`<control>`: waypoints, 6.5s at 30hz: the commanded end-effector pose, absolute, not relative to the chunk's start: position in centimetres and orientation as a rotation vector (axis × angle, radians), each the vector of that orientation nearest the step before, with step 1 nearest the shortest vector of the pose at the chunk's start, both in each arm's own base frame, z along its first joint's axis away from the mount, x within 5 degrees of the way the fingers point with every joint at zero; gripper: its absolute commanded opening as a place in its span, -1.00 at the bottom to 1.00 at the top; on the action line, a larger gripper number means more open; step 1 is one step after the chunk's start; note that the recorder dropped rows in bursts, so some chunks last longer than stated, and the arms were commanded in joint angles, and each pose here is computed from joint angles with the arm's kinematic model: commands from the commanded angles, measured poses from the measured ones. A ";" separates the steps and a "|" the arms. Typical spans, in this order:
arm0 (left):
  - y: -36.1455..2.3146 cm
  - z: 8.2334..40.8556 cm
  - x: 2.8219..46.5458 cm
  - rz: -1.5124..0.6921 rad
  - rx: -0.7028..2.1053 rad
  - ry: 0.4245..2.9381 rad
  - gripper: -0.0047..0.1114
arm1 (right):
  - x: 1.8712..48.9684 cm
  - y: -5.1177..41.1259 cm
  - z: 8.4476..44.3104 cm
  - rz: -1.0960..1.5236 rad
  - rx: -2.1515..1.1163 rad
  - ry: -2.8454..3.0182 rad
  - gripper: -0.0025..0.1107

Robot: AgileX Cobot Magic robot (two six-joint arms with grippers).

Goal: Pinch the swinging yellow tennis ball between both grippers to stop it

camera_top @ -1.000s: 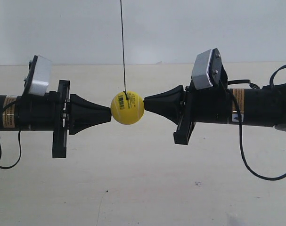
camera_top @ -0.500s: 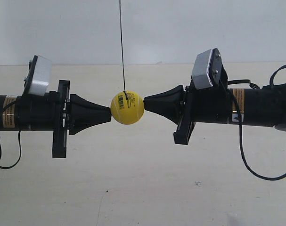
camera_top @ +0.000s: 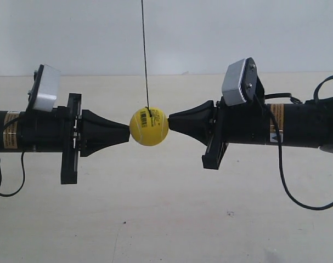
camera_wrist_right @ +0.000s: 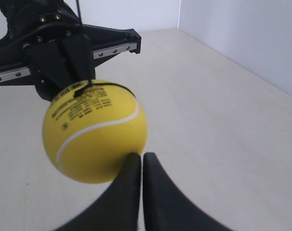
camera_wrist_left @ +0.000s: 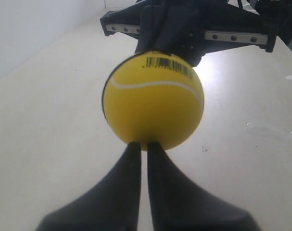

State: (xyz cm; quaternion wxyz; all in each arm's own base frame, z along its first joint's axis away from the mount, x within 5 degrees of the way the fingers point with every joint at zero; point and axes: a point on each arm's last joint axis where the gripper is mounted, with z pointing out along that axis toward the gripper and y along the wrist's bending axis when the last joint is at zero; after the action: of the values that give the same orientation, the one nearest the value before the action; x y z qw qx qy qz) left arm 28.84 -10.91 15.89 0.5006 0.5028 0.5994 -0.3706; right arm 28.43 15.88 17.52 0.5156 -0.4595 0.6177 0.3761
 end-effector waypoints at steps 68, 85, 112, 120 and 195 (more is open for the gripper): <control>-3.1 32.8 4.0 -0.071 0.394 1.093 -0.84 | 8.6 2.8 34.7 0.080 -0.360 1.310 -0.96; -2.4 24.0 4.8 -0.159 0.252 1.294 -0.84 | 6.2 3.3 25.6 0.185 -0.430 1.334 -0.96; -2.4 22.4 5.1 -0.166 0.250 1.342 -0.84 | 6.3 3.3 24.6 0.318 -0.319 1.401 -0.96; -2.4 22.4 5.1 -0.166 0.250 1.342 -0.84 | 6.9 0.9 23.8 0.132 -0.080 1.566 -0.96; -2.5 22.4 5.1 -0.166 0.253 1.340 -0.84 | 5.3 0.4 18.3 -0.011 -0.158 1.816 -0.96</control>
State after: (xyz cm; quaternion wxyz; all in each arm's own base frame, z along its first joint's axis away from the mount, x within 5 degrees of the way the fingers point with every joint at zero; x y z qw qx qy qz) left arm 5.10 -2.48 22.49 0.7728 0.1233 0.6184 -0.0711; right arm 5.33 0.46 18.12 0.6054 -0.0681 0.7930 -0.0006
